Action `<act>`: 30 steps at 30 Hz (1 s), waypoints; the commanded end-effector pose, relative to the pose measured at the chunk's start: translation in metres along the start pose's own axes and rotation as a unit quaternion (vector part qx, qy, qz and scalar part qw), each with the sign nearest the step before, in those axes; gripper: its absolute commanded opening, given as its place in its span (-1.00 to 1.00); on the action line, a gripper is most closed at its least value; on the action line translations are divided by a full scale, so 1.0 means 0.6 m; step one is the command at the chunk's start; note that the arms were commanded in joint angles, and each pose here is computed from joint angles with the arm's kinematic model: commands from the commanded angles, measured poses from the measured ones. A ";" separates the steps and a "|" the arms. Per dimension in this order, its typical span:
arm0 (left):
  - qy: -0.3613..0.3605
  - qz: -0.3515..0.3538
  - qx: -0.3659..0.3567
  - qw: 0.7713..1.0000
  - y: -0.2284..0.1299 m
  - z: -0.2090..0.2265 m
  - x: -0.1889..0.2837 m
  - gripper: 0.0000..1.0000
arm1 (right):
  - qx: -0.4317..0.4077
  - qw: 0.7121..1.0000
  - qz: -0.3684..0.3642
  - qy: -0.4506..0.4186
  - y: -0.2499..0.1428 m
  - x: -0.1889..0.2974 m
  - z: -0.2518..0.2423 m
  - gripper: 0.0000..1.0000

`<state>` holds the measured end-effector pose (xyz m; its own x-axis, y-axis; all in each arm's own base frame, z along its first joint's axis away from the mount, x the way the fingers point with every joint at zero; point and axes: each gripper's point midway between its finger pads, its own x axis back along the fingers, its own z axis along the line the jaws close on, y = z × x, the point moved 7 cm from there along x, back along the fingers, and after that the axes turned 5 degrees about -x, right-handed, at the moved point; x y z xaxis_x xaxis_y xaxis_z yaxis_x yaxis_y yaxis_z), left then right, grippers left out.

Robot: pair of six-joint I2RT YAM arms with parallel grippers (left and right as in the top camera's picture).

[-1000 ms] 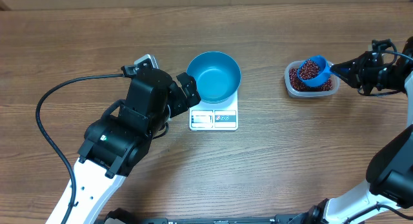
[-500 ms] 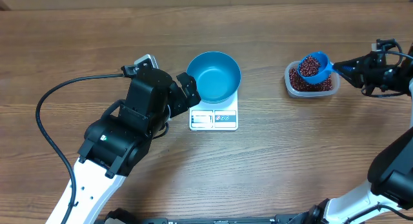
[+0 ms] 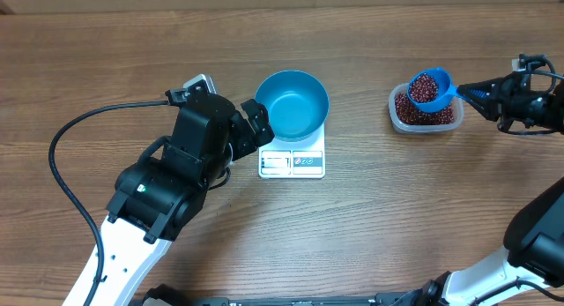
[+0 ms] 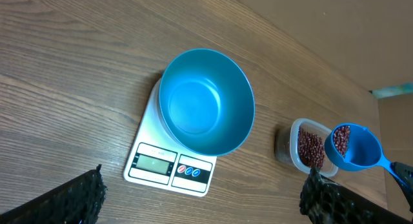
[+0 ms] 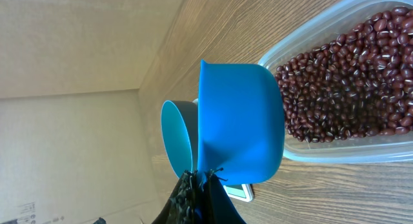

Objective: Scoop item into bowl and weigh 150g on scale
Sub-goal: 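Move the left gripper to the scale's buttons beside the teal bowl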

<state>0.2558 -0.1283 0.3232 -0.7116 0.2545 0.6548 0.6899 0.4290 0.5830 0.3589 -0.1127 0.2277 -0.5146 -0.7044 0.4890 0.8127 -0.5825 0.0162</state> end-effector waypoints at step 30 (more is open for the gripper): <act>-0.039 0.185 -0.331 0.924 -0.076 0.008 -0.061 -0.47 | 0.010 1.000 0.004 0.011 -0.001 0.001 0.002 -0.92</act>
<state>0.2468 -0.1479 0.2767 -0.4452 0.3478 0.8251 0.8419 -0.1514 0.5180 0.3573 -0.1115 0.2276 -0.5081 -0.7096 0.4882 0.8180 -0.5751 0.0154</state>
